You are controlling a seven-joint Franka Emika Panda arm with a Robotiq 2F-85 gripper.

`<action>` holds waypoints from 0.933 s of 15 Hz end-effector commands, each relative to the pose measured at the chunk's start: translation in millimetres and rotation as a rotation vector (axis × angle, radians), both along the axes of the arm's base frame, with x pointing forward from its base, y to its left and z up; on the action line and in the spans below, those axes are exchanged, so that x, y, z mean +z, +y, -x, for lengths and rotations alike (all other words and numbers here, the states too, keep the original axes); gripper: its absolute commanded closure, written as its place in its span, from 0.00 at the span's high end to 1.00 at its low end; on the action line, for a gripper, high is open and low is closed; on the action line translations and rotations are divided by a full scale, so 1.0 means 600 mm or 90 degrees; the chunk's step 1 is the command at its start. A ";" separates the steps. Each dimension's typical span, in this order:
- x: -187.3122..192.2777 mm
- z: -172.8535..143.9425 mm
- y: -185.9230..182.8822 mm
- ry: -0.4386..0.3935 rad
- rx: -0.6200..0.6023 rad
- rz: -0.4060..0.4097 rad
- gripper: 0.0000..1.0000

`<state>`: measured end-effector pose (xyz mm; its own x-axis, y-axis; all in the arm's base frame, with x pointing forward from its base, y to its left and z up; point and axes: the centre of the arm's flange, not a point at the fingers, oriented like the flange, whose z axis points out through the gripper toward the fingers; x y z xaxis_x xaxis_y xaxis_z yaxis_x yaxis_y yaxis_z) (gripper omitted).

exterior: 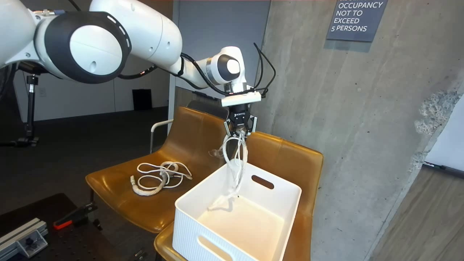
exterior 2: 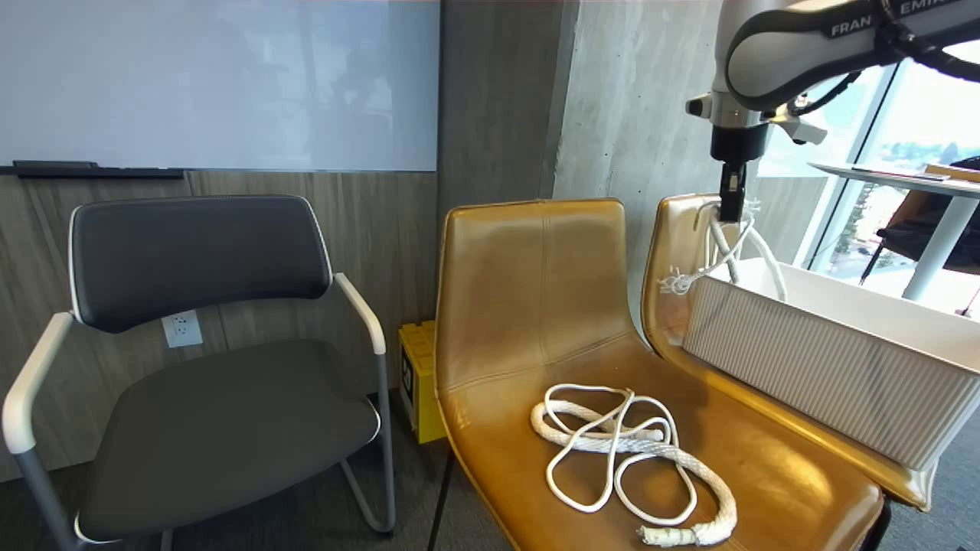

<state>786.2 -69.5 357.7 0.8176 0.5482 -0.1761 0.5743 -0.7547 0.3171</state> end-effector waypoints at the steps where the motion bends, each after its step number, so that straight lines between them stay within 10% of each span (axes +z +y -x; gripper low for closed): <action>1: 0.058 -0.020 0.150 -0.006 0.013 0.005 0.04; 14: 0.020 0.055 0.653 -0.002 0.027 -0.080 0.04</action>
